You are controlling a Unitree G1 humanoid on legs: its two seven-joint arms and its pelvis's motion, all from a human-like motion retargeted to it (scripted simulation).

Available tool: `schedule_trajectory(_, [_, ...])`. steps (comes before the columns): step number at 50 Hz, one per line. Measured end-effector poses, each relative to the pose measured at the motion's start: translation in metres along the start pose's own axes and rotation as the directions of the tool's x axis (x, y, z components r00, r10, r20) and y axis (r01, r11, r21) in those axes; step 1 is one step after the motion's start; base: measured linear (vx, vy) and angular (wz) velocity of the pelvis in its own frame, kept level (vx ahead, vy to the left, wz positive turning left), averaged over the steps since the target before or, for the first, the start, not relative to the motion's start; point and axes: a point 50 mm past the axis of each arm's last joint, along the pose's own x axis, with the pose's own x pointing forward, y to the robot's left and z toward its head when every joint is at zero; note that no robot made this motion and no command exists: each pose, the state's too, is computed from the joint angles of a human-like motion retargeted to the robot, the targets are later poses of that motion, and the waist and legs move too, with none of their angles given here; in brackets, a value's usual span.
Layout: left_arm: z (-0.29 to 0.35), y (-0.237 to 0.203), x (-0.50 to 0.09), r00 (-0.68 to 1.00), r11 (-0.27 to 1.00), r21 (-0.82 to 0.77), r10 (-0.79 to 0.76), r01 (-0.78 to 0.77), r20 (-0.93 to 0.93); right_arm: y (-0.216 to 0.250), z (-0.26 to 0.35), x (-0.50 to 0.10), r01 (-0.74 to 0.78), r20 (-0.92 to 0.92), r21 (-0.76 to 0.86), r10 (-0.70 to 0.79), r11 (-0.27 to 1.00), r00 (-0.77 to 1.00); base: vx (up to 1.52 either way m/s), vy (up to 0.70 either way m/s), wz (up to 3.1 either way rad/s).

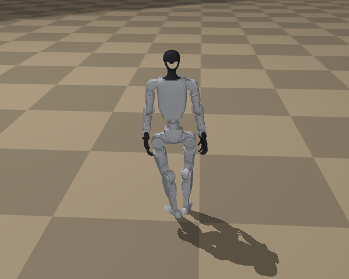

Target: Upper body actions

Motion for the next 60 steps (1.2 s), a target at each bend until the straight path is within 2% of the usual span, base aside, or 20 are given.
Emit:
schedule_trajectory(7, [0.005, 0.005, -0.002, 1.000, 1.000, 0.014, 0.014, -0.014, 0.010, 0.003, -0.005, -0.001, 0.003, -0.014, -0.018, -0.003, 1.000, 1.000, -0.20, -0.07, -1.66])
schedule_trajectory(22, [0.005, -0.013, 0.002, 0.999, 0.999, -0.036, -0.026, 0.027, 0.035, 0.002, -0.015, -0.003, -0.043, -0.066, 0.111, 0.051, 0.993, 0.997, -0.09, -0.08, -1.67])
schedule_trajectory(40, [0.001, -0.014, 0.003, 1.000, 1.000, 0.000, -0.006, 0.006, 0.013, 0.013, 0.001, 0.000, -0.124, -0.046, 0.003, 0.124, 0.992, 0.991, -0.01, -0.17, -0.49])
schedule_trajectory(47, [-0.016, -0.010, 0.004, 0.999, 1.000, -0.006, 0.015, -0.015, -0.040, 0.013, 0.006, 0.000, -0.131, -0.042, 0.014, 0.131, 0.991, 0.991, 0.03, -0.17, -0.95])
schedule_trajectory(60, [-0.008, -0.020, 0.005, 1.000, 1.000, -0.005, 0.005, -0.005, -0.003, 0.002, 0.000, 0.000, -0.087, -0.087, -0.004, 0.086, 0.996, 0.992, 0.03, -0.09, -1.16])
